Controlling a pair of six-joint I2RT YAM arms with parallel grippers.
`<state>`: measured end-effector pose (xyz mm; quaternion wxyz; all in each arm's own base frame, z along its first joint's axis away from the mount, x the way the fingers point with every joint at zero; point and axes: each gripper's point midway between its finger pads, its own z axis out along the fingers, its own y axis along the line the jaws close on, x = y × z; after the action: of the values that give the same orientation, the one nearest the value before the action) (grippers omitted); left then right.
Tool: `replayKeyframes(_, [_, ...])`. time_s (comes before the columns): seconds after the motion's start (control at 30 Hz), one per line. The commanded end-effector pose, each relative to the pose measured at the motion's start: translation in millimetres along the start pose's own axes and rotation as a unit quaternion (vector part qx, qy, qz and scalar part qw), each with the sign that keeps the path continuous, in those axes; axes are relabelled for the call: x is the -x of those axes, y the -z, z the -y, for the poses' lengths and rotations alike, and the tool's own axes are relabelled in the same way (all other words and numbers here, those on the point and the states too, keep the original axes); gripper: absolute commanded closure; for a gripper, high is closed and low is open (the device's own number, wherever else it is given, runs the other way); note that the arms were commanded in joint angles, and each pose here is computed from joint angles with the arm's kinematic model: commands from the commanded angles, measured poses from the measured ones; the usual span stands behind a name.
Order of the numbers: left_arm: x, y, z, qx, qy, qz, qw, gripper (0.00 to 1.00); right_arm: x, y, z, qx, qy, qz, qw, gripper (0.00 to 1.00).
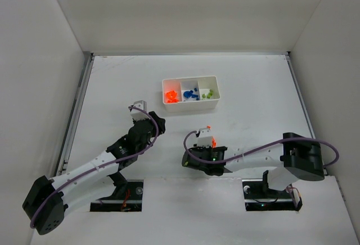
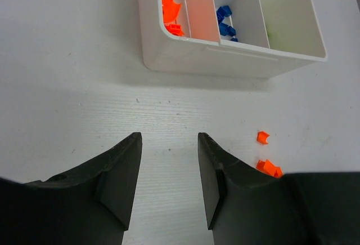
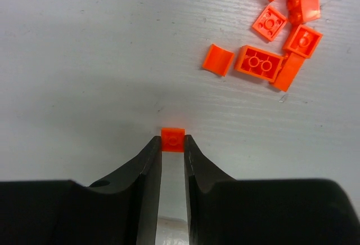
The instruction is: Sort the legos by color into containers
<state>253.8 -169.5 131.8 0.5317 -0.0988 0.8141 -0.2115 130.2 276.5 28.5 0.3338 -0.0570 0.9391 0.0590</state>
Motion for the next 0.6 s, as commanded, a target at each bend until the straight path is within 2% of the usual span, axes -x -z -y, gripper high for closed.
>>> replayKeyframes(0.0, [3, 1, -1, -0.006, 0.0, 0.011, 1.0, 0.59, 37, 19, -12, 0.024, -0.004, 0.045, 0.999, 0.75])
replayKeyframes(0.13, [-6, 3, -9, 0.003, -0.003, 0.0, 1.0, 0.59, 83, 21, -18, 0.037, -0.002, 0.082, 0.996, 0.75])
replayKeyframes(0.33, [-26, 9, -20, 0.009, -0.005, -0.021, 1.0, 0.59, 202, 16, -37, 0.089, -0.02, 0.179, 0.98, 0.76])
replayKeyframes(0.47, [-42, 15, -15, -0.006, -0.012, -0.039, 0.999, 0.59, 266, 1, -57, 0.13, -0.022, 0.206, 0.97, 0.75])
replayKeyframes(0.57, [-57, 18, -8, -0.016, -0.021, -0.055, 0.998, 0.59, 296, -19, -70, 0.142, -0.017, 0.208, 0.968, 0.75])
